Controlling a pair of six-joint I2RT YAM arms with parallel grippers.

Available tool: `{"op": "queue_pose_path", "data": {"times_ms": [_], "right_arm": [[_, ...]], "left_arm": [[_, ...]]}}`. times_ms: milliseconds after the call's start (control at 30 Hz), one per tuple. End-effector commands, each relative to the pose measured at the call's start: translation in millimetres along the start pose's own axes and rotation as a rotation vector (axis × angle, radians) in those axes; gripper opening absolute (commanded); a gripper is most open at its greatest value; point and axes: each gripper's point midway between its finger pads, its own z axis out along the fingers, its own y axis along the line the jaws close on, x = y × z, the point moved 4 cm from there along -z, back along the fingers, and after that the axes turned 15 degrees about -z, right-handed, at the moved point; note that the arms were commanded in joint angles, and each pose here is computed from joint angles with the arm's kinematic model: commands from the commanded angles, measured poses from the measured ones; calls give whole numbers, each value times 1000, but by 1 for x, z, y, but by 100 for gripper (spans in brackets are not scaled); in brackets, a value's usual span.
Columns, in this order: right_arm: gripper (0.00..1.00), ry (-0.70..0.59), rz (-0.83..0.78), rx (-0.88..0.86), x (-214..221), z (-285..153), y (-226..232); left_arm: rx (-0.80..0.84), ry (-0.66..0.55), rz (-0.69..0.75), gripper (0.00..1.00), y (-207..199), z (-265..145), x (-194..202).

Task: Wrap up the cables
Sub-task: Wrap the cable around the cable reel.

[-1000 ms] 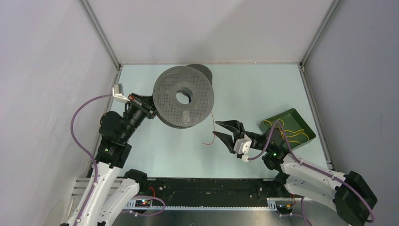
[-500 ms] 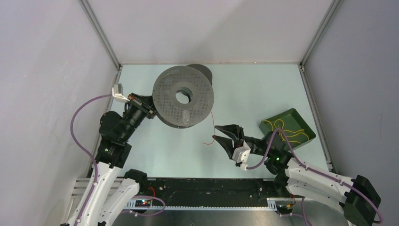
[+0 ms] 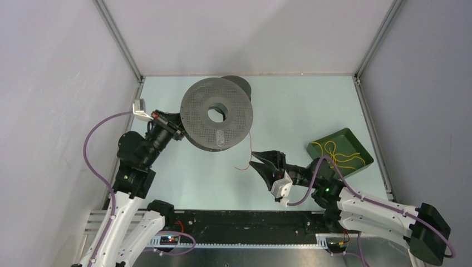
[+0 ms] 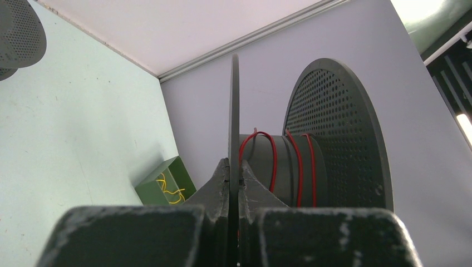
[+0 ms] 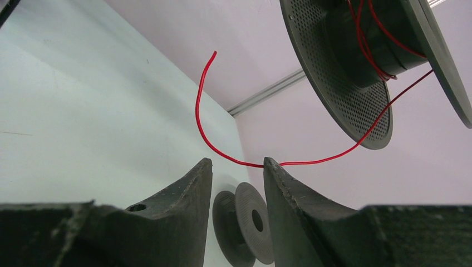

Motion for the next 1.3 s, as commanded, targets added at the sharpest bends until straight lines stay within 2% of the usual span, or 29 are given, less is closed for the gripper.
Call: {"op": "queue_pose_path", "data": {"times_ms": [0,200,267,467,667,767,867,933,1100,1267], "right_arm": [[43,0,-53,65,-6,5,-24],[43,2,-67,70,-9,6,-26],[40,4,-67,63,-9,7,-25],[15,-4,-75,57,-11,11,-26],[7,-29,-82,42,-17,21,-31],[8,-35,-83,32,-18,26,-29],[22,-15,-89,22,-16,26,-27],[27,1,-88,23,-16,24,-28],[33,21,-78,24,-22,14,-43],[34,68,-70,-26,-16,5,-40]], "left_arm": [[110,-3,-3,0,-32,-4,-2],[104,-6,-7,0,-29,-3,-2],[104,-5,-8,0,-30,-3,-2],[99,-4,-17,0,-28,-3,-2],[88,-9,-28,0,-23,-3,-2],[90,-6,-27,0,-23,-3,-2],[92,-8,-20,0,-24,-4,-2],[83,-17,-1,0,-22,-3,-4],[55,-32,22,0,-15,-3,-8],[37,-36,31,0,-10,-1,-11]]}}
